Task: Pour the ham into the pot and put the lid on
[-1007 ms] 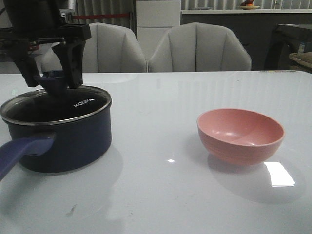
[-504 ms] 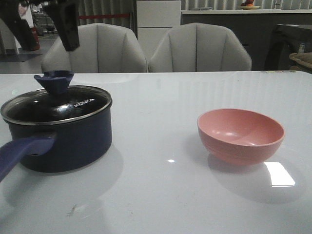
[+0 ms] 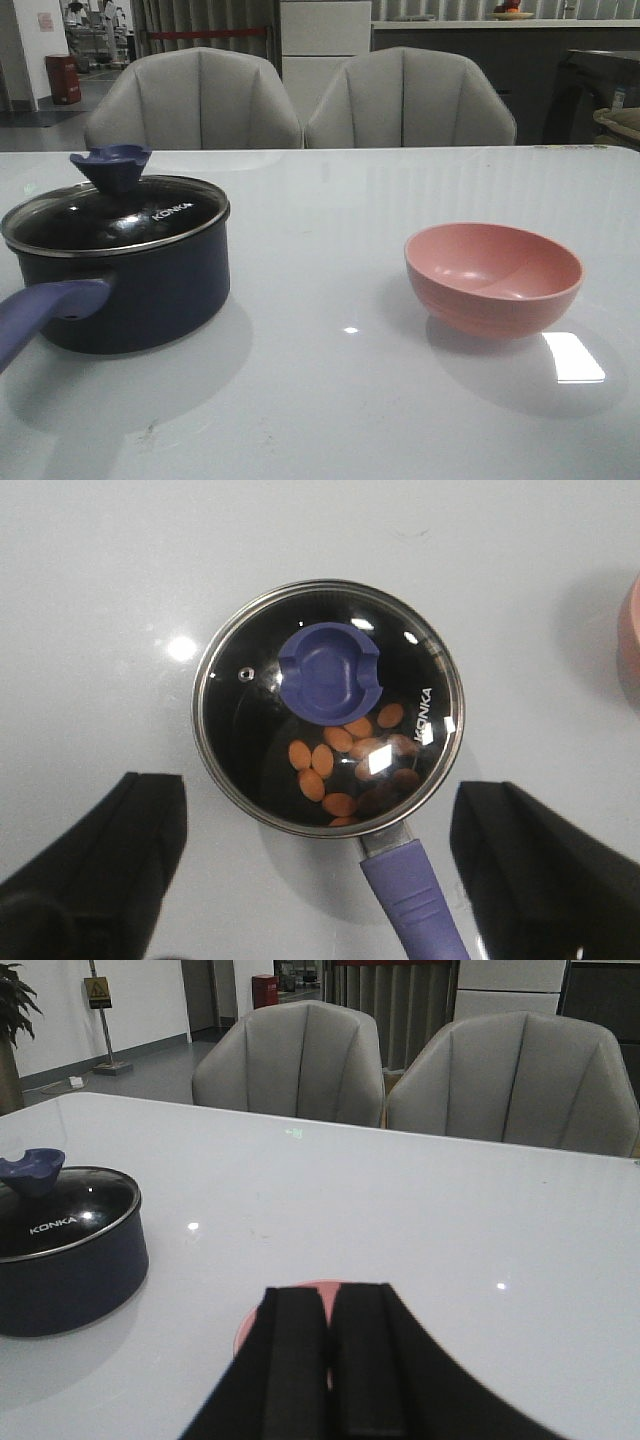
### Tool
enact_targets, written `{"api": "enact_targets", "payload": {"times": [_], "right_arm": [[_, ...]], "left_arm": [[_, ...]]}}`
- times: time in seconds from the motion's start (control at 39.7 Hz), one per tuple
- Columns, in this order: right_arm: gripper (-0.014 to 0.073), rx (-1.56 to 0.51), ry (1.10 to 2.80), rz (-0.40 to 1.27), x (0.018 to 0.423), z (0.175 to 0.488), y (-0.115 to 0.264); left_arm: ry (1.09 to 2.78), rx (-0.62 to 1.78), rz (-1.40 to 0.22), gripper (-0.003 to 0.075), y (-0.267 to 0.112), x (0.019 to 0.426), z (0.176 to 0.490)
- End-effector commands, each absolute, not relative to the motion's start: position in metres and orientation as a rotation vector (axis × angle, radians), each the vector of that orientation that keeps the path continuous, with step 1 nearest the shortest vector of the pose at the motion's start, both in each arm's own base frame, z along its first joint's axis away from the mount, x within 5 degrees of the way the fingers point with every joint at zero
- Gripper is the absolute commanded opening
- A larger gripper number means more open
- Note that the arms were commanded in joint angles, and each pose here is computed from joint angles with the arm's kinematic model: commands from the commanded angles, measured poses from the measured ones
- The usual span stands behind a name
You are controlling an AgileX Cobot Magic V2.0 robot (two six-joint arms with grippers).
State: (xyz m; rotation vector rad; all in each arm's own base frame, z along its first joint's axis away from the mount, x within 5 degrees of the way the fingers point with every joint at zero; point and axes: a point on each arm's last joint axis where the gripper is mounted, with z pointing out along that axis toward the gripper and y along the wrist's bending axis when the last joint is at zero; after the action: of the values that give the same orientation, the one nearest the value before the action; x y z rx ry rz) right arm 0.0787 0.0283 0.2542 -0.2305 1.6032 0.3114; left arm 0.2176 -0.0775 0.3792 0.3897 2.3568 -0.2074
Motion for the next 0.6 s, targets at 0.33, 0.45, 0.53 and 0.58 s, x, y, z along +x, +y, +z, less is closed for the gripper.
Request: {"api": "enact_targets", "payload": {"times": [0.33, 0.45, 0.53, 0.58], "right_arm": [[0.0148, -0.199, 1.521, 0.299, 0.080, 0.268, 0.026], [0.0148, -0.199, 1.521, 0.299, 0.080, 0.268, 0.026], [0.0148, -0.199, 1.521, 0.299, 0.080, 0.268, 0.026], [0.0148, -0.199, 1.521, 0.299, 0.080, 0.268, 0.026]], "left_arm": [[1.819, 0.277, -0.298, 0.0556, -0.040, 0.106, 0.345], [1.757, 0.268, -0.305, 0.0547, -0.030, 0.078, 0.321], [1.716, 0.262, -0.309, 0.0512, -0.025, 0.065, 0.309], [1.678, 0.256, -0.313, 0.0471, -0.023, 0.058, 0.304]]}}
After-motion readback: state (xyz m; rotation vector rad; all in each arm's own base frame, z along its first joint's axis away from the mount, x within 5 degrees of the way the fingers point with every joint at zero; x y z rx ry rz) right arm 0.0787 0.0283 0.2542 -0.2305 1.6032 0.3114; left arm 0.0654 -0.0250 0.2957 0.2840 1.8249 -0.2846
